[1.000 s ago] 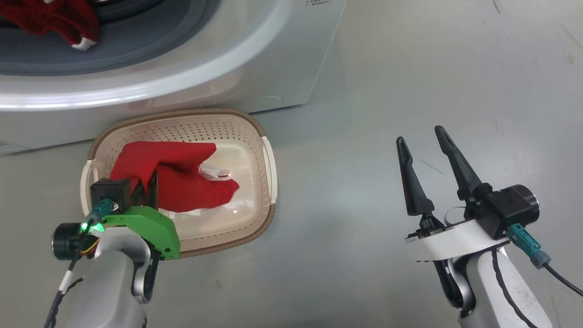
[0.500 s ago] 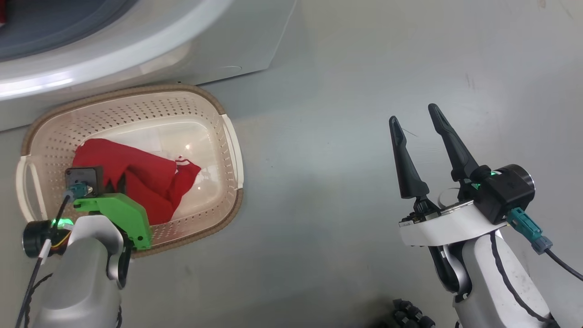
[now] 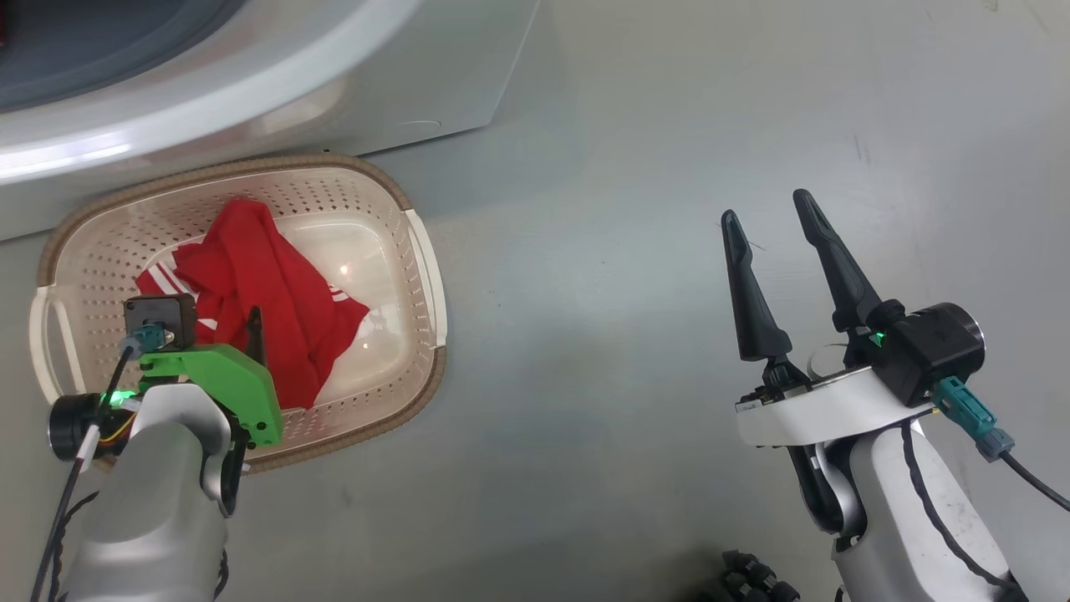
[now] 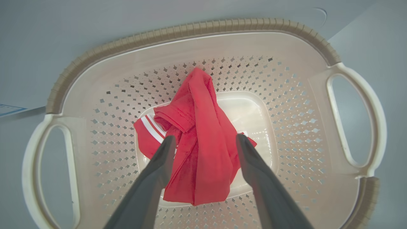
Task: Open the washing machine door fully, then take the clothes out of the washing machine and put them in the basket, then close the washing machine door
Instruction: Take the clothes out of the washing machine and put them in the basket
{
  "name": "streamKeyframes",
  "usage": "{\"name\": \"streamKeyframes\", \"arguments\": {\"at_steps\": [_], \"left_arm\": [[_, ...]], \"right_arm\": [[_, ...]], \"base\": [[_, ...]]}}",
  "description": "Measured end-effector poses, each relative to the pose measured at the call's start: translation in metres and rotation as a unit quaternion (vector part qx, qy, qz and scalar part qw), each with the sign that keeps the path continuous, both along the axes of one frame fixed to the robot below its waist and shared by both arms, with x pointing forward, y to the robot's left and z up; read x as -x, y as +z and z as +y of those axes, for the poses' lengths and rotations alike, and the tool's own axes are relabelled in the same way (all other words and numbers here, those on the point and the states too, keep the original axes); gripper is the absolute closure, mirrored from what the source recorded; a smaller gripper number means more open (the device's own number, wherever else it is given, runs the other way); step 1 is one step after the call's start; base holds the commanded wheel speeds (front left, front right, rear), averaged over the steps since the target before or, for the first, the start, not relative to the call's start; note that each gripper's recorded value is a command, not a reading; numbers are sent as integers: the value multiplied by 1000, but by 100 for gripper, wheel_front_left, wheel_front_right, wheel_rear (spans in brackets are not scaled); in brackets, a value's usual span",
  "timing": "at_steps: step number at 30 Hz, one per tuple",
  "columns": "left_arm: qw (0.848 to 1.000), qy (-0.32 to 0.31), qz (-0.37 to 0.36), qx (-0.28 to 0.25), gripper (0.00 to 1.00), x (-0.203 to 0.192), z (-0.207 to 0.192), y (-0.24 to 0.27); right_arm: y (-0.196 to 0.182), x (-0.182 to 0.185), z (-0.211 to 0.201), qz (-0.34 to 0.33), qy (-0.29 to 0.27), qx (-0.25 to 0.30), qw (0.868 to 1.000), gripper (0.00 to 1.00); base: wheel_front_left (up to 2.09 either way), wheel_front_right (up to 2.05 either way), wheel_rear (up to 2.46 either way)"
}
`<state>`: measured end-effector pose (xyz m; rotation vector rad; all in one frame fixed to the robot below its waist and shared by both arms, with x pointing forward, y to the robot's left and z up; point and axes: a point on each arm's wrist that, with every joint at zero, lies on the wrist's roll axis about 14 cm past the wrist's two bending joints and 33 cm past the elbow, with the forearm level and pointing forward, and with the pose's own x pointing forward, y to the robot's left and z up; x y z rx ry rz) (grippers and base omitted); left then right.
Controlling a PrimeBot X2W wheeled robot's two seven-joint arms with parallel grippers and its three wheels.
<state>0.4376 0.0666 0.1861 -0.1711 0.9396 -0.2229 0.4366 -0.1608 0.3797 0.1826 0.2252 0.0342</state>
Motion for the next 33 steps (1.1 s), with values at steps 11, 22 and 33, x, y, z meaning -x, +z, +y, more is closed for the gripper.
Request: {"name": "streamKeyframes", "arguments": {"at_steps": [11,22,33], "left_arm": [[989,-55,-135,1,0,-36,-15,46],[959,-67,-277,8,0,-80,-23,128],[911,-6,-411,23,0,-93,-3,238]], "right_arm": [[11,-8,0,-19,-3,1,1000,0],[21,-18,10,-41,22,8,999,0],[39,-13,20,-60,42,15,997,0]], "base": [[0,0,0],[0,0,0],[0,0,0]]}}
